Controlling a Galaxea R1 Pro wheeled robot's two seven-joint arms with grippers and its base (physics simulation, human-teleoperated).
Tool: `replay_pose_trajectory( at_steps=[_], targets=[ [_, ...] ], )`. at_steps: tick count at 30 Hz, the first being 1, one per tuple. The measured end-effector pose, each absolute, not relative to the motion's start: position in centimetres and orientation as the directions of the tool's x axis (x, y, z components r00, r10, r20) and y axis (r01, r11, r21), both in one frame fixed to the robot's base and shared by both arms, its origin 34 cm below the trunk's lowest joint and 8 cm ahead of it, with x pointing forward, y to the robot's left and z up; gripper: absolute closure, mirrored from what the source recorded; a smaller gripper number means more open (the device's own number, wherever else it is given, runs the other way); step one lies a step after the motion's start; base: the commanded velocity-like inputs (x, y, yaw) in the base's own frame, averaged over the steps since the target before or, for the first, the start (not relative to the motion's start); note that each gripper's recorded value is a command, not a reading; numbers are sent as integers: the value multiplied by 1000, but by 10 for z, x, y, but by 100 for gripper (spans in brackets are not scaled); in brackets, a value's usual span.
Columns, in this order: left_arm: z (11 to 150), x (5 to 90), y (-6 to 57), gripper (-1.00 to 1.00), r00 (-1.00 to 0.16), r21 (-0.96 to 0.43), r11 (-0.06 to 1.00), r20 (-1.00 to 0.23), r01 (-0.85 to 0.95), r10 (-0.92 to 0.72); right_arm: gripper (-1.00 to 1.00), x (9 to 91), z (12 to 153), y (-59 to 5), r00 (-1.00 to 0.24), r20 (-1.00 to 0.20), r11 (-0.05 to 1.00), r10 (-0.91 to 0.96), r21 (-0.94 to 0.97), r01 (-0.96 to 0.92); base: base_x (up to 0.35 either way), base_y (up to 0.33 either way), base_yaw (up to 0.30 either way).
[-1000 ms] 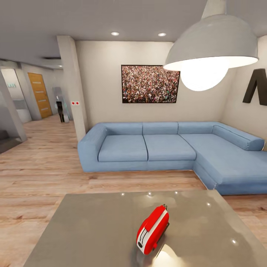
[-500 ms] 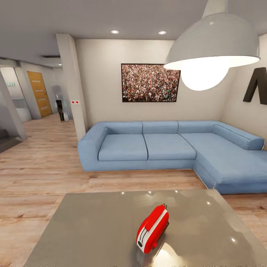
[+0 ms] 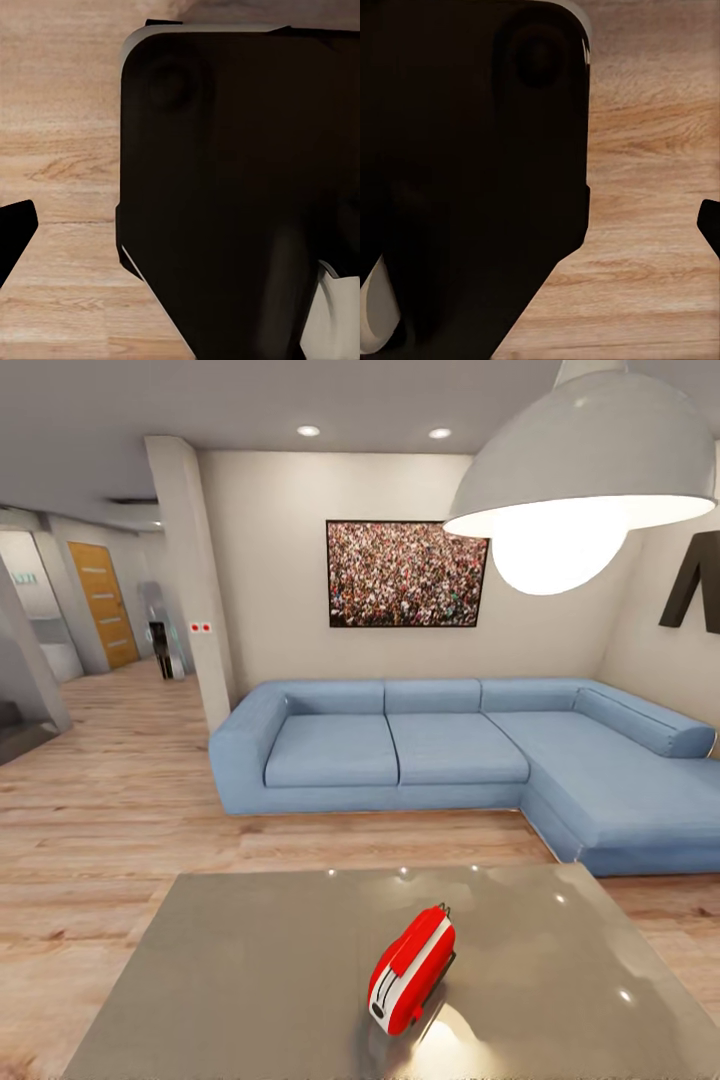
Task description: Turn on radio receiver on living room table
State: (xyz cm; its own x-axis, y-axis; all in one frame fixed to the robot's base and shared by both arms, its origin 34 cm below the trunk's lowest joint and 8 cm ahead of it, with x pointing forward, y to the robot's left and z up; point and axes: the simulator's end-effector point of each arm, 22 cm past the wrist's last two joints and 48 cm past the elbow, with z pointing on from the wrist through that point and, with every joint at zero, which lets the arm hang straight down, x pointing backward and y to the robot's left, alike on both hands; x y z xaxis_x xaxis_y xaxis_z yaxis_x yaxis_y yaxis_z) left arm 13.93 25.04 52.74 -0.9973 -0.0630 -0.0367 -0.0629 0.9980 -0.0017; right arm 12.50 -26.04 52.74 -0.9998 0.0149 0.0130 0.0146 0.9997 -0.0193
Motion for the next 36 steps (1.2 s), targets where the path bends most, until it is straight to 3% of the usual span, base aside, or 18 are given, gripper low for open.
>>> replay_pose_trajectory(
  at_steps=[36],
  targets=[
    [528,118,249,-100,-998,-1,998,15,-61,-61,-100,102,529,-258,-997,73,1000,-1,-16,-2,0,0,0]
  ],
)
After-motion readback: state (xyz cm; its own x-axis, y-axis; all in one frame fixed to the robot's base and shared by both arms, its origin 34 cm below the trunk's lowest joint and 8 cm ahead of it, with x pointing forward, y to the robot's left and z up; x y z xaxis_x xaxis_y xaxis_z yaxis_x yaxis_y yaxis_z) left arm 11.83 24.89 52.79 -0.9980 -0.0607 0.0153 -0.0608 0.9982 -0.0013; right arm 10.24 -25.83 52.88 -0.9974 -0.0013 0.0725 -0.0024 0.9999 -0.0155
